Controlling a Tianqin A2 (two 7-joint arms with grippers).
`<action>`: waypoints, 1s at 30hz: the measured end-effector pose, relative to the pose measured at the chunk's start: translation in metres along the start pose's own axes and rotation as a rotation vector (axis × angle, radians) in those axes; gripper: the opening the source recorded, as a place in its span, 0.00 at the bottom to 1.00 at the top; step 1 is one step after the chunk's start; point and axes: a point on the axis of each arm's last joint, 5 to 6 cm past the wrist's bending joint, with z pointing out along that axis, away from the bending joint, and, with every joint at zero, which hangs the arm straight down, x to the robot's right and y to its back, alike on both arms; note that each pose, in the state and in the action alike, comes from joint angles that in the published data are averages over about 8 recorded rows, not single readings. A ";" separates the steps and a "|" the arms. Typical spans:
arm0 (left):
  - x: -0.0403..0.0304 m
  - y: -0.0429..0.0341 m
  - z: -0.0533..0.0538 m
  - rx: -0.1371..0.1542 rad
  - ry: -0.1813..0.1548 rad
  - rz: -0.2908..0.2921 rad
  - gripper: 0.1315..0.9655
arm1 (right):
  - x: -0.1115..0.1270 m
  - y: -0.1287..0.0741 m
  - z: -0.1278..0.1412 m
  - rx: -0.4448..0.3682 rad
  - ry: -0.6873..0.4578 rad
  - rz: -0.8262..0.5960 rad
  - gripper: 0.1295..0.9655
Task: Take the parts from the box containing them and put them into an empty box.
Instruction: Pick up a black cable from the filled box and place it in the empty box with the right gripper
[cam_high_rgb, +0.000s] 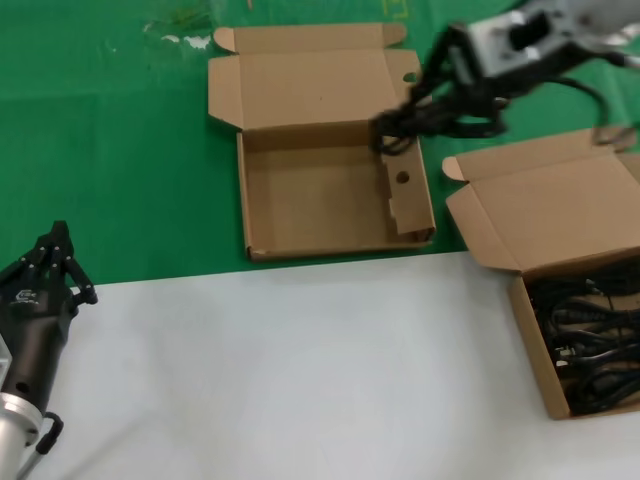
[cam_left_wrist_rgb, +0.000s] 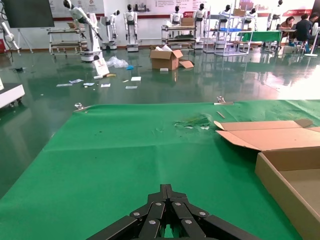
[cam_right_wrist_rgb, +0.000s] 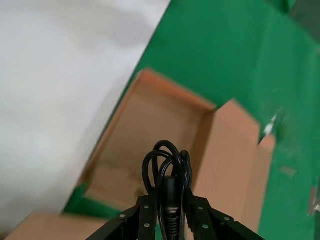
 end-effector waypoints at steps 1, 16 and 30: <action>0.0000 0.0000 0.000 0.000 0.000 0.000 0.01 | 0.005 -0.005 0.006 0.007 0.008 0.003 0.13; 0.0000 0.0000 0.000 0.000 0.000 0.000 0.01 | 0.024 -0.052 0.103 0.061 0.002 0.034 0.13; 0.0000 0.0000 0.000 0.000 0.000 0.000 0.01 | 0.023 -0.062 0.154 0.096 0.005 0.028 0.13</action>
